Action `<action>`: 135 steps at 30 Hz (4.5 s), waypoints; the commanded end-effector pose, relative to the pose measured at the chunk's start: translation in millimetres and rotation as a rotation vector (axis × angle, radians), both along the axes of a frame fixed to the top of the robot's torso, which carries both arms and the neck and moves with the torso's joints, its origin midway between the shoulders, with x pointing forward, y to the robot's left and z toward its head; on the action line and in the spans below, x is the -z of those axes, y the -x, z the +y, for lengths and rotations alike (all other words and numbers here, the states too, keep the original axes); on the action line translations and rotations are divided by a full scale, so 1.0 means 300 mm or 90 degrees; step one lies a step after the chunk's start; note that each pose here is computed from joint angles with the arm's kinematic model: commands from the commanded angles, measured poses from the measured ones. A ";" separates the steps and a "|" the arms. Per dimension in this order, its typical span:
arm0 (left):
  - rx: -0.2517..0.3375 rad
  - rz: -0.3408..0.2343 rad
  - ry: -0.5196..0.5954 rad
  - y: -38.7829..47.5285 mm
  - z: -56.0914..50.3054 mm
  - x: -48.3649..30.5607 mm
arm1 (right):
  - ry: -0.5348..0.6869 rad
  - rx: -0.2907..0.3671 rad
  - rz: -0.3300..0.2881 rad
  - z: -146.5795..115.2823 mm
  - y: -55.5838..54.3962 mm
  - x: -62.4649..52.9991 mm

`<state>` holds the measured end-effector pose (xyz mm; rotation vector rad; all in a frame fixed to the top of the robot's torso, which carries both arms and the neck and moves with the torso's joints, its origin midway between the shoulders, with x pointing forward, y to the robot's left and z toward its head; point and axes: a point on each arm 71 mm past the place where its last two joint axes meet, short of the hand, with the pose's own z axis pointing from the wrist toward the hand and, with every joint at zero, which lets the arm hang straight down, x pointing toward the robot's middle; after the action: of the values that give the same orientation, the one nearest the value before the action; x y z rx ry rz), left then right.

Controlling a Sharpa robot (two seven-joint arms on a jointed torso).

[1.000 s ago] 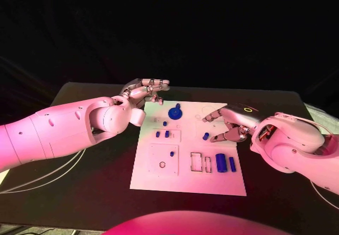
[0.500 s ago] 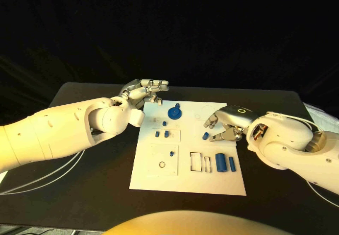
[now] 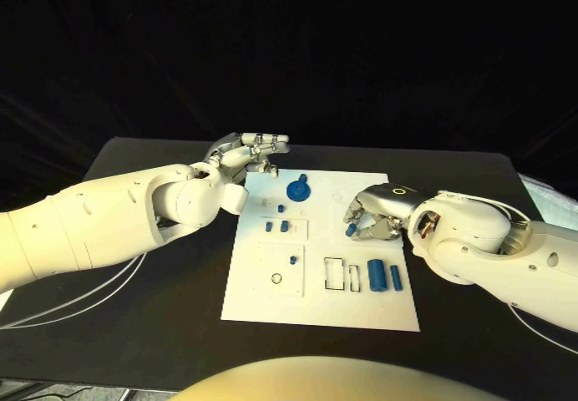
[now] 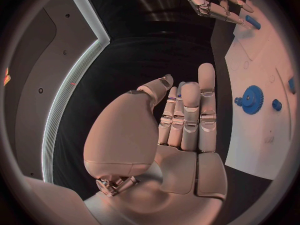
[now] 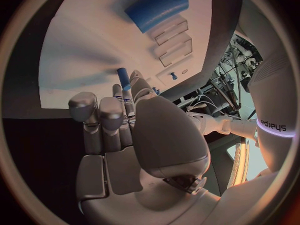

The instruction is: Assemble the parts on the task board

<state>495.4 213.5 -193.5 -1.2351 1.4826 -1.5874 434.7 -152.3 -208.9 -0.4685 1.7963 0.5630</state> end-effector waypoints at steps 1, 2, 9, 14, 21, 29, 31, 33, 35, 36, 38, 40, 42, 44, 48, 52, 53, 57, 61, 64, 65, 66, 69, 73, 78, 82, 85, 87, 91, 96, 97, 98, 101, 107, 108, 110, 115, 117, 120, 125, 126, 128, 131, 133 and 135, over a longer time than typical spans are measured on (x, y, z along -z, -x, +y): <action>0.007 -0.006 0.009 0.002 -0.007 -0.005 | 0.019 -0.012 0.005 0.005 0.001 0.012; 0.007 -0.006 0.009 0.002 -0.007 -0.005 | 0.019 -0.012 0.006 0.006 0.000 0.014; 0.008 -0.005 0.009 0.001 -0.006 -0.004 | 0.028 -0.010 0.006 0.004 -0.007 0.025; 0.010 -0.003 0.009 0.002 -0.006 -0.004 | 0.030 -0.009 0.002 0.002 -0.011 0.028; 0.010 -0.002 0.009 0.001 -0.007 -0.003 | 0.018 -0.013 -0.013 0.008 -0.009 0.027; 0.011 -0.001 0.009 0.001 -0.007 -0.003 | -0.029 -0.007 -0.031 0.014 -0.004 0.011; 0.012 -0.001 0.009 0.001 -0.007 -0.002 | -0.040 0.000 -0.028 0.011 -0.003 0.008; 0.012 0.000 0.009 0.001 -0.006 -0.002 | -0.050 0.007 -0.022 0.007 -0.001 0.006; 0.012 0.001 0.008 0.000 -0.006 -0.001 | -0.067 0.022 -0.006 -0.003 0.001 0.002; 0.012 0.001 0.008 0.000 -0.006 -0.001 | -0.073 0.027 0.001 -0.007 0.001 -0.001; 0.013 0.002 0.008 0.000 -0.005 -0.001 | -0.087 0.039 0.017 -0.017 0.001 -0.008; 0.013 0.002 0.008 0.000 -0.005 0.000 | -0.099 0.047 0.030 -0.024 0.000 -0.017; 0.013 0.003 0.008 0.000 -0.006 0.000 | -0.111 0.055 0.042 -0.031 -0.001 -0.030; 0.014 0.004 0.008 -0.001 -0.006 0.001 | -0.121 0.060 0.052 -0.037 -0.001 -0.044; 0.015 0.005 0.007 -0.001 -0.007 0.001 | -0.140 0.064 0.066 -0.042 0.004 -0.078; 0.016 0.006 0.007 -0.001 -0.008 0.002 | -0.155 0.048 0.072 -0.016 0.026 -0.105; 0.016 0.006 0.007 -0.001 -0.009 0.002 | -0.159 0.041 0.073 -0.003 0.033 -0.110; 0.017 0.006 0.008 -0.001 -0.012 0.002 | -0.169 -0.007 0.073 0.078 0.072 -0.118; 0.020 0.006 0.009 -0.001 -0.017 0.002 | -0.171 -0.056 0.066 0.162 0.110 -0.109; 0.022 0.007 0.010 -0.001 -0.022 0.003 | -0.167 -0.083 0.061 0.209 0.131 -0.091; 0.022 0.007 0.010 -0.001 -0.023 0.003 | -0.165 -0.090 0.059 0.221 0.137 -0.082; 0.023 0.007 0.010 -0.001 -0.024 0.002 | -0.164 -0.097 0.058 0.233 0.142 -0.072; 0.024 0.007 0.010 -0.001 -0.026 0.003 | -0.159 -0.113 0.059 0.262 0.157 -0.041; 0.029 0.009 0.009 0.000 -0.031 0.004 | -0.151 -0.132 0.072 0.299 0.180 0.005; 0.033 0.009 0.009 -0.001 -0.037 0.005 | -0.148 -0.145 0.083 0.332 0.196 0.039; 0.036 0.012 0.008 -0.002 -0.039 0.007 | -0.144 -0.151 0.089 0.348 0.199 0.057; 0.039 0.013 0.008 -0.001 -0.041 0.008 | -0.139 -0.154 0.095 0.357 0.200 0.074; 0.040 0.014 0.008 -0.001 -0.041 0.008 | -0.137 -0.155 0.098 0.360 0.199 0.082; 0.041 0.014 0.009 -0.001 -0.042 0.009 | -0.133 -0.156 0.098 0.365 0.198 0.091; 0.042 0.014 0.009 0.000 -0.043 0.009 | -0.130 -0.159 0.100 0.370 0.199 0.098; 0.042 0.014 0.009 0.000 -0.043 0.009 | -0.129 -0.159 0.100 0.371 0.199 0.098; 0.043 0.014 0.009 0.000 -0.043 0.009 | -0.128 -0.160 0.101 0.372 0.199 0.099; 0.043 0.014 0.009 0.000 -0.043 0.009 | -0.127 -0.162 0.103 0.375 0.201 0.101; 0.044 0.014 0.009 0.000 -0.043 0.009 | -0.129 -0.166 0.105 0.382 0.207 0.103; 0.044 0.015 0.009 0.000 -0.043 0.009 | -0.129 -0.167 0.106 0.383 0.208 0.104; 0.044 0.015 0.009 -0.001 -0.043 0.009 | -0.129 -0.168 0.106 0.384 0.209 0.105; 0.044 0.015 0.009 -0.001 -0.042 0.010 | -0.126 -0.168 0.108 0.386 0.209 0.109; 0.045 0.015 0.010 -0.001 -0.042 0.010 | -0.125 -0.168 0.109 0.388 0.208 0.112; 0.045 0.016 0.010 0.000 -0.043 0.010 | -0.120 -0.167 0.109 0.390 0.210 0.121; 0.045 0.016 0.009 0.000 -0.042 0.011 | -0.107 -0.168 0.109 0.395 0.213 0.135; 0.045 0.016 0.009 0.000 -0.042 0.011 | -0.105 -0.168 0.109 0.395 0.213 0.137; 0.046 0.016 0.009 0.000 -0.042 0.011 | -0.100 -0.168 0.108 0.396 0.214 0.139; 0.046 0.017 0.009 0.000 -0.042 0.011 | -0.094 -0.168 0.108 0.396 0.215 0.143; 0.046 0.017 0.009 0.000 -0.042 0.011 | -0.090 -0.167 0.109 0.396 0.215 0.145; 0.046 0.017 0.009 0.000 -0.042 0.011 | -0.089 -0.165 0.111 0.395 0.215 0.147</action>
<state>496.2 203.2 -197.6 -1.2389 1.5425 -1.6145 371.5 -32.5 -247.2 -0.5384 1.8269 0.9649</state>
